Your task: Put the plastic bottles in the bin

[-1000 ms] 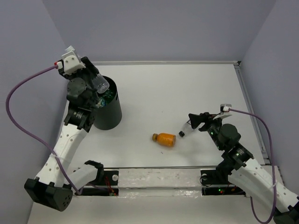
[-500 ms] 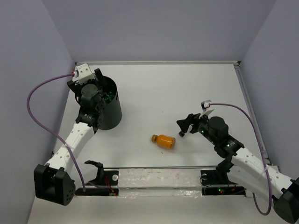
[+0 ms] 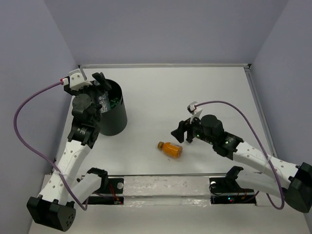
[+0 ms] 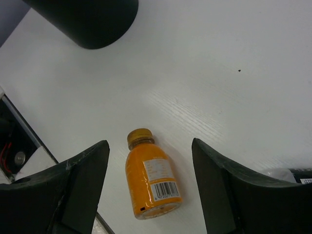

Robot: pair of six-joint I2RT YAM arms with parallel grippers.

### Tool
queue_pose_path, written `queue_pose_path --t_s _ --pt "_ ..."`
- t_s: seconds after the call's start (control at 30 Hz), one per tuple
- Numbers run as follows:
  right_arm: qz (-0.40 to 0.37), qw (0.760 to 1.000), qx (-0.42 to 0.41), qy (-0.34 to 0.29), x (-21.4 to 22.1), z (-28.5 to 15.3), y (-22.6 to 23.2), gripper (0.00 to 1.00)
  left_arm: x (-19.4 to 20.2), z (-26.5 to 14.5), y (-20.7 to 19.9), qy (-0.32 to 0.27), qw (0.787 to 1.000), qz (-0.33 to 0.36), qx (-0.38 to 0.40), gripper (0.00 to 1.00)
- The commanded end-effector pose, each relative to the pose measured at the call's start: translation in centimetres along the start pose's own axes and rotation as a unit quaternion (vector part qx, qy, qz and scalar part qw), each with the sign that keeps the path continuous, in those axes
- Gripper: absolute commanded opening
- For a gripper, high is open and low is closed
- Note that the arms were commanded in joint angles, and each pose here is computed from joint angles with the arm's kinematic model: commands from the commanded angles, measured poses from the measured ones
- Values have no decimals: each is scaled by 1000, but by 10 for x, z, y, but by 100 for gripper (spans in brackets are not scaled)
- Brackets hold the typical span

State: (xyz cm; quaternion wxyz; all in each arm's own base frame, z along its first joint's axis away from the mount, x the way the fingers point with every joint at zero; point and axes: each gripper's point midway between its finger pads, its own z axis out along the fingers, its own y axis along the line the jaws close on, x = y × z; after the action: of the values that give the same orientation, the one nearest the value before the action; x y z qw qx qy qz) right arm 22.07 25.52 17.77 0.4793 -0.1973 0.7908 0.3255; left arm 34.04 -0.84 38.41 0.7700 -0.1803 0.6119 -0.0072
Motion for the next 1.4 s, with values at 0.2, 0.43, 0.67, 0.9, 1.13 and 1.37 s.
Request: queue_pose_path --t_s 0.2,0.43,0.67,0.9,1.13,1.37 --pt "-23 999 -32 13 -16 6 26 60 47 -25 -11 178 983 20 33 45" --pt "-19 999 -43 13 -15 8 35 60 83 -31 22 244 967 53 -48 26" --pt "-21 999 -38 6 -18 6 33 61 134 -38 36 310 946 67 -64 15" --pt "-40 998 2 48 -8 6 18 74 172 -35 36 369 927 51 -37 14" --pt "-46 994 35 95 6 1 6 86 149 -41 11 348 937 -9 13 8" --pt "11 985 168 37 -14 -5 -33 91 61 -52 -20 241 963 -68 96 27"
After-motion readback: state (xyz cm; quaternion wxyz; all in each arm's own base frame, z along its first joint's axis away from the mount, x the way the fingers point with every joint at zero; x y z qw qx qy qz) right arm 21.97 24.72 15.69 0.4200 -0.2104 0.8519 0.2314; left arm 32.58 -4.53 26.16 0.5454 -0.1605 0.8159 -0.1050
